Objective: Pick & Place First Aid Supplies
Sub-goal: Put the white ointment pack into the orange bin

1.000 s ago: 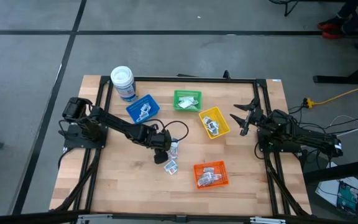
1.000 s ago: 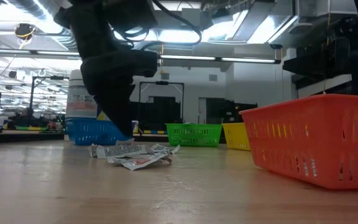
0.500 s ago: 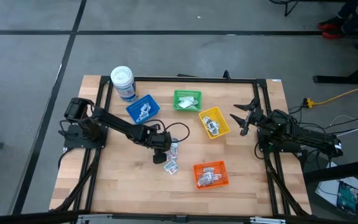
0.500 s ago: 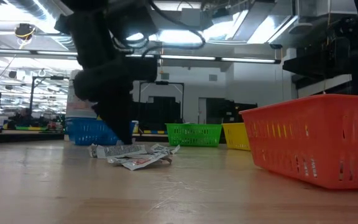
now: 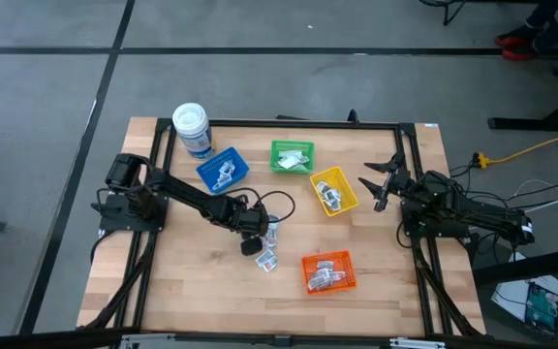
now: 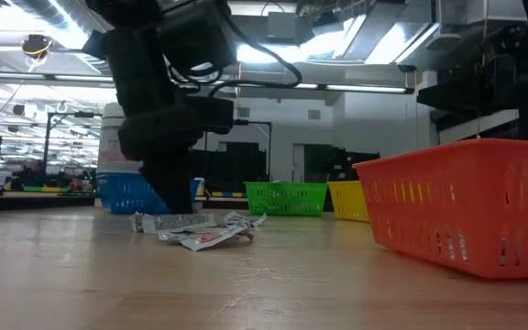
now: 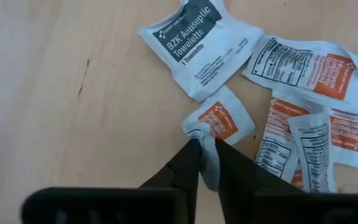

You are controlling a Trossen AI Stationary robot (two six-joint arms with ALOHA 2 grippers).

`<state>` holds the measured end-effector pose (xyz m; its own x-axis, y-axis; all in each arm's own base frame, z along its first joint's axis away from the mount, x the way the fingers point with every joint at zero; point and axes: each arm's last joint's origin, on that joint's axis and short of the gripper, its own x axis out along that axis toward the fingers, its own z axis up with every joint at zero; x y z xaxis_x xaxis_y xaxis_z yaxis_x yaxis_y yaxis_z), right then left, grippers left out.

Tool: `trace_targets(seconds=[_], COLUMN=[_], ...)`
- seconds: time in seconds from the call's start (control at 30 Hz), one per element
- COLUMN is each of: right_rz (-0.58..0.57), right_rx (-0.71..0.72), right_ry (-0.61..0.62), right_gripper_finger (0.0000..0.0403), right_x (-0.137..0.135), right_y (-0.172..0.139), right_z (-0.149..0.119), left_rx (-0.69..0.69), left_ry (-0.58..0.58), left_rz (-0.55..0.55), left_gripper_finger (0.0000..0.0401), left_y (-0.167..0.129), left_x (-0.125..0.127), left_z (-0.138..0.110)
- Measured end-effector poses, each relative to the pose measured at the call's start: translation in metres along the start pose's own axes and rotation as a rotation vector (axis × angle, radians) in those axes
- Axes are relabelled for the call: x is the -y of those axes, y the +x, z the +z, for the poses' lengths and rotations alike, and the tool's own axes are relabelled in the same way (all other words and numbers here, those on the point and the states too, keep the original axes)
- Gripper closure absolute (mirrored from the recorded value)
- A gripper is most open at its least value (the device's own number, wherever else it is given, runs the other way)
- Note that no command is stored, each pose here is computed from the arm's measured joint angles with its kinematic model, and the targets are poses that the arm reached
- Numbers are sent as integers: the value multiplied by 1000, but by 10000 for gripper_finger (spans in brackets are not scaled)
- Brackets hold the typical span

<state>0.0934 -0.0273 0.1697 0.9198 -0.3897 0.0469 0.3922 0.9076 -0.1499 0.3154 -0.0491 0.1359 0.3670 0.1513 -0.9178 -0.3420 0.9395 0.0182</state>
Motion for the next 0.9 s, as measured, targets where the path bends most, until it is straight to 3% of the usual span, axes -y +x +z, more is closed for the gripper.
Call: trace_targets(seconds=[0.13,0.5,0.9], right_rz=[0,0,0], right_rx=[0,0,0], right_ry=[0,0,0], right_gripper_finger=[166,166,166], right_x=[0,0,0], right_y=[0,0,0], right_z=[0,0,0], left_rx=[-5,155,456], left_ry=[-14,-31,42], left_rz=[-10,-35,-104], left_gripper_finger=[394,398,398], left_y=[-2,-29,-64], left_x=[1,15,30], left_z=[3,45,93])
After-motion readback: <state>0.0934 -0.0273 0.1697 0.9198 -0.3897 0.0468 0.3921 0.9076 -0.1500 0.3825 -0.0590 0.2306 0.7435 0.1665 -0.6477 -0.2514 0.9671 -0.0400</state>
